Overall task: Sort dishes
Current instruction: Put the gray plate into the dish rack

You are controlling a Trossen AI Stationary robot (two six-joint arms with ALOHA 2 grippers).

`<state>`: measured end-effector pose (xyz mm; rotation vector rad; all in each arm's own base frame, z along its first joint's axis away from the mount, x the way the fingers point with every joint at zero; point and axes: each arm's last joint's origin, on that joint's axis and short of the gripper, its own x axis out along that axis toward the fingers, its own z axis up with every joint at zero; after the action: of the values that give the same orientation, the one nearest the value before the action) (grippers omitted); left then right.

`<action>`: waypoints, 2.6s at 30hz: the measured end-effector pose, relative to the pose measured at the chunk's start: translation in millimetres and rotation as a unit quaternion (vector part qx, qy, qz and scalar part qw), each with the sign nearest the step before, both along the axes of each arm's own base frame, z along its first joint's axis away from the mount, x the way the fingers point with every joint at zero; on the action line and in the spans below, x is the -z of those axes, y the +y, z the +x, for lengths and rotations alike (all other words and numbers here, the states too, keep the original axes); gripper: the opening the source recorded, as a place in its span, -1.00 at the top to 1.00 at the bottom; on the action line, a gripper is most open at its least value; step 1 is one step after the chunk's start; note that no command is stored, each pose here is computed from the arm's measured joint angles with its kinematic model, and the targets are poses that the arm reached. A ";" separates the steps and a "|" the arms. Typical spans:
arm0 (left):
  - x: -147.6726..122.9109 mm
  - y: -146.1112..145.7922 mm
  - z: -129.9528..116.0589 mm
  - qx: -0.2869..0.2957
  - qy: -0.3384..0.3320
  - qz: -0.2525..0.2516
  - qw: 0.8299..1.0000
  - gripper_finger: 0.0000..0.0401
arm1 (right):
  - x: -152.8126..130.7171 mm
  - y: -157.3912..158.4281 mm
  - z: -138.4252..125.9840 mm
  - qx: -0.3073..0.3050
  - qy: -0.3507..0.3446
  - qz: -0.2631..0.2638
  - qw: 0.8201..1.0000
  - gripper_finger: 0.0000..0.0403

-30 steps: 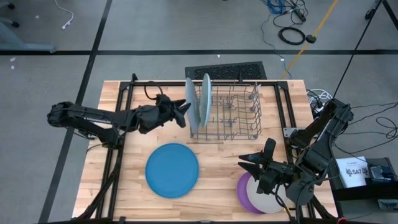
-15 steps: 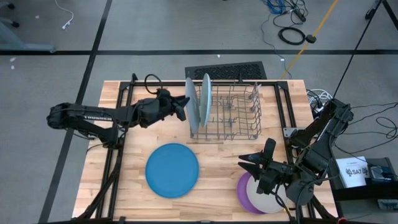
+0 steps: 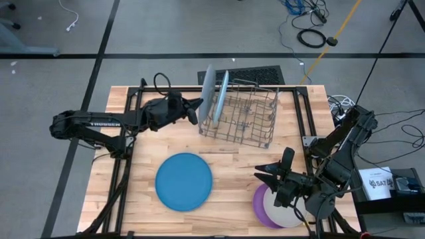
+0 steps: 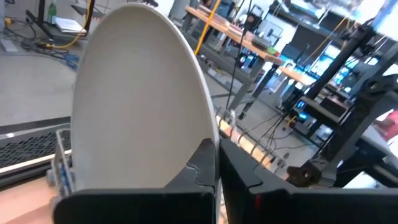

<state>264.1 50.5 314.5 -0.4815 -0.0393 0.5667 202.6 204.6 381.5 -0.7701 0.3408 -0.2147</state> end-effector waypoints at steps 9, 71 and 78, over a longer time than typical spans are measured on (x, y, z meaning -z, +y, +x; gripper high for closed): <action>1.9 3.1 0.1 -0.005 0.006 -0.004 1.000 0.90 | 0.0 0.0 -0.1 0.000 0.000 0.000 1.000 0.46; 31.9 -11.9 21.4 0.037 0.069 -0.031 0.996 0.23 | 80.7 -118.7 69.1 0.129 0.169 0.227 0.950 0.24; 31.8 -11.9 21.2 0.035 0.065 -0.038 0.997 0.23 | 99.1 -159.0 79.3 0.133 0.208 0.289 0.925 0.03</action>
<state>285.3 38.5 282.8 -0.5176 0.1227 0.5302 281.9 45.6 282.4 -0.1701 0.8715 -0.1885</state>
